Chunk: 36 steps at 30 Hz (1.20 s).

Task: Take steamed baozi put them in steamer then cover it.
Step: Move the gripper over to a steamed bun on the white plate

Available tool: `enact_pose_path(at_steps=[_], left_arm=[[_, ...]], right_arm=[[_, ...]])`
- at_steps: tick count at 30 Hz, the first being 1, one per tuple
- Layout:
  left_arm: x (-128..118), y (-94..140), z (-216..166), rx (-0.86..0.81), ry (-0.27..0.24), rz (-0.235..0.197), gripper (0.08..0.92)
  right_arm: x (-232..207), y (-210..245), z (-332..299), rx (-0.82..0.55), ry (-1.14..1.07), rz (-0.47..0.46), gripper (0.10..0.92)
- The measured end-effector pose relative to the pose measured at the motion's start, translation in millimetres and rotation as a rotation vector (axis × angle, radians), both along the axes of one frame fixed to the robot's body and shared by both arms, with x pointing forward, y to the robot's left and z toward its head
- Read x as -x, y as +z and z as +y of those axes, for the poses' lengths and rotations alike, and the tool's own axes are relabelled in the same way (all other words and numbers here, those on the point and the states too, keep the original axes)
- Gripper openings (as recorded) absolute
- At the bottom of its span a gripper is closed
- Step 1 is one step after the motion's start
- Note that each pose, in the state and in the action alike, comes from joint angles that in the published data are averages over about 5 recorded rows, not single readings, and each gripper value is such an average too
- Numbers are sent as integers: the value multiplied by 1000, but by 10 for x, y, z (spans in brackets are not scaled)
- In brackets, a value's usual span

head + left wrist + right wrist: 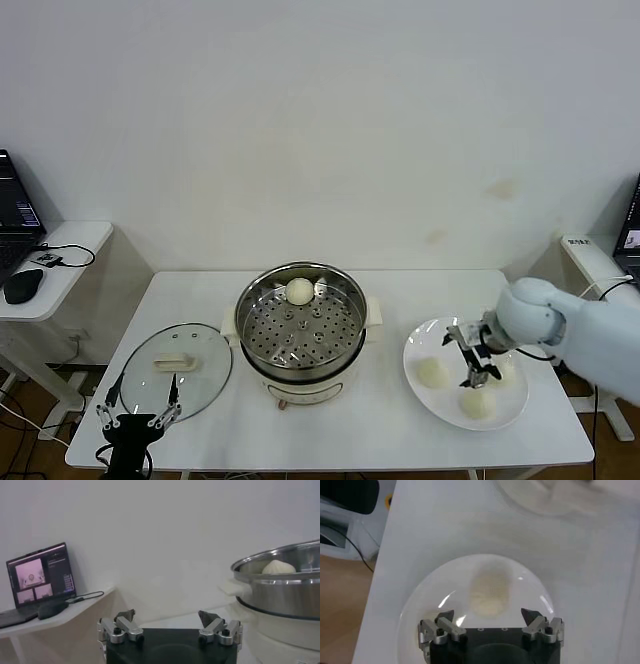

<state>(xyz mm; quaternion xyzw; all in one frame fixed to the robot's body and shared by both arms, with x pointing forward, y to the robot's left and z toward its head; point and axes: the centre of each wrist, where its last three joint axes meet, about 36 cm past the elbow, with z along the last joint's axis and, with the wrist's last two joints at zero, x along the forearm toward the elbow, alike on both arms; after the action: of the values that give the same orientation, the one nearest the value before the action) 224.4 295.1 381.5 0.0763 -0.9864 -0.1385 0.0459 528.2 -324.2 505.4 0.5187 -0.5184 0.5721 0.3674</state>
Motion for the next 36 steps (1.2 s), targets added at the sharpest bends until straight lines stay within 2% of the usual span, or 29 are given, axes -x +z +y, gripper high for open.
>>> enact_pose_path(at_steps=[13, 26, 36], left_arm=[[0, -30, 36, -4, 10, 5, 823], [5, -38, 38, -2, 18, 3, 823], [11, -27, 33, -1, 21, -1, 823]], right_arm=[[-173, -351, 91, -5, -35, 7, 809], [-264, -536, 204, -3, -54, 14, 683], [-288, -474, 206, -3, -53, 23, 596]])
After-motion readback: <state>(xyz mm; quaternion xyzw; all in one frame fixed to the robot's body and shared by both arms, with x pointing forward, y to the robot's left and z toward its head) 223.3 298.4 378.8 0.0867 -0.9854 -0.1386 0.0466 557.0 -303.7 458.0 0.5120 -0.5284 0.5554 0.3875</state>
